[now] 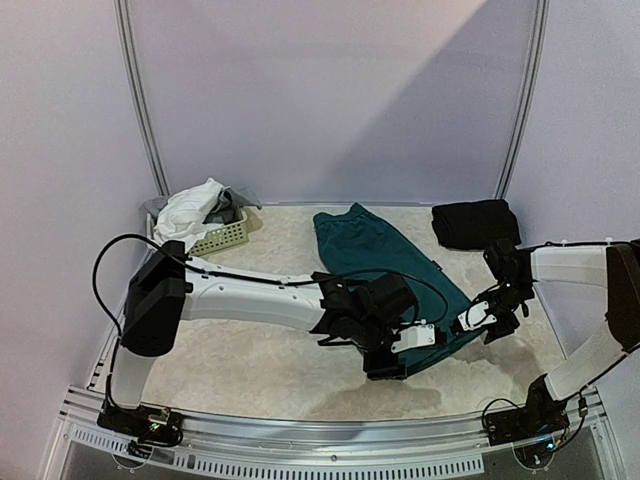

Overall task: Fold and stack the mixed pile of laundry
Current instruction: Pick up the rectangle-folded shorts from the center of the board.

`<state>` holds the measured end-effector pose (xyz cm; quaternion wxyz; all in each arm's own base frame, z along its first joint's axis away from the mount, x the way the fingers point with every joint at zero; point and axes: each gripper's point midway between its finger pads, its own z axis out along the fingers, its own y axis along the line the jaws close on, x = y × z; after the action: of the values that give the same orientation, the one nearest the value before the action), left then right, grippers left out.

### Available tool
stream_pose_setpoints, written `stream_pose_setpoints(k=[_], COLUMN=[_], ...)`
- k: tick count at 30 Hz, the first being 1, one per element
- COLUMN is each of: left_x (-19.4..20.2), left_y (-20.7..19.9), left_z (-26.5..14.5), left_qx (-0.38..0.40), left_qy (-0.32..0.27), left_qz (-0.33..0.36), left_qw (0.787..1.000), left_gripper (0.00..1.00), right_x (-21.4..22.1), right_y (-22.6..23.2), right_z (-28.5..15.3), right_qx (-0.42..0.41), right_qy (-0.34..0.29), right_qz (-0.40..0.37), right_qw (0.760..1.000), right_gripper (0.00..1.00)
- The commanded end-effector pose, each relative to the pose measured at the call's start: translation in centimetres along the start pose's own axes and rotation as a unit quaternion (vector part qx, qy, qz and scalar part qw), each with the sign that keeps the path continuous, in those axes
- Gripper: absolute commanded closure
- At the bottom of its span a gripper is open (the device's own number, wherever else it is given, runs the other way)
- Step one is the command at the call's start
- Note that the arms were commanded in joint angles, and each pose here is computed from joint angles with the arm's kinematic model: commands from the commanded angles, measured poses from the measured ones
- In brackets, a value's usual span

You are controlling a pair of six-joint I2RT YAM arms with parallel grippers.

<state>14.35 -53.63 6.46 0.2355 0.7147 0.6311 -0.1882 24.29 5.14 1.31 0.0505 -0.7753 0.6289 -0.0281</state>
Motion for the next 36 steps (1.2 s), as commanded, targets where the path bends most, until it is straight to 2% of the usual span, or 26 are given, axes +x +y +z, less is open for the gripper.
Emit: stream_pose_setpoints(k=[1, 4, 6, 12, 20, 26, 29, 32, 33, 36], left_x=[1.2, 1.8, 2.0, 3.3, 2.5, 4.0, 5.0, 4.8, 4.5, 3.1], left_y=[-2.2, -2.8, -3.1, -3.4, -2.0, -1.7, -1.6, -1.6, -1.6, -1.5], left_z=[1.9, 2.7, 3.1, 3.8, 4.8, 5.4, 4.9, 2.9, 2.0, -1.4], left_qx=[0.039, 0.044, 0.044, 0.026, -0.064, -0.083, -0.089, -0.097, -0.102, -0.119], left_qy=[0.027, 0.045, 0.052, 0.077, 0.067, 0.109, 0.136, 0.129, 0.12, 0.084], left_qz=[0.025, 0.041, 0.053, 0.08, 0.117, 0.145, 0.151, 0.142, 0.136, 0.107], left_qw=[0.999, 0.997, 0.996, 0.993, 0.989, 0.98, 0.975, 0.977, 0.978, 0.984], left_gripper=[0.3, 0.3, 0.3, 0.33, 0.43, 0.64, 0.83, 0.97, 1.0, 1.0], right_x=[1.3, 1.5, 1.4, -0.4, -0.8, -0.8, -1.0, -1.7, -2.1, -4.3], right_y=[-0.9, -1.0, -1.0, 0.2, 1.4, 2.1, 2.5, 3.3, 3.6, 4.7], right_z=[1.5, 2.4, 2.7, 1.1, 0.9, 1.2, 0.9, 0.1, -0.4, -2.4], right_qx=[0.019, 0.013, 0.016, 0.0, -0.018, -0.031, -0.035, -0.044, -0.047, -0.049], right_qy=[0.031, 0.035, 0.034, -0.015, -0.024, -0.026, -0.03, -0.036, -0.039, -0.062], right_qz=[-0.007, 0.005, 0.01, 0.033, 0.058, 0.071, 0.076, 0.079, 0.081, 0.08], right_qw=[0.999, 0.999, 0.999, 0.999, 0.998, 0.997, 0.996, 0.995, 0.995, 0.994], right_gripper=[0.65, 0.89, 0.96, 0.99, 0.99, 0.98, 0.99, 0.99, 0.99, 0.99])
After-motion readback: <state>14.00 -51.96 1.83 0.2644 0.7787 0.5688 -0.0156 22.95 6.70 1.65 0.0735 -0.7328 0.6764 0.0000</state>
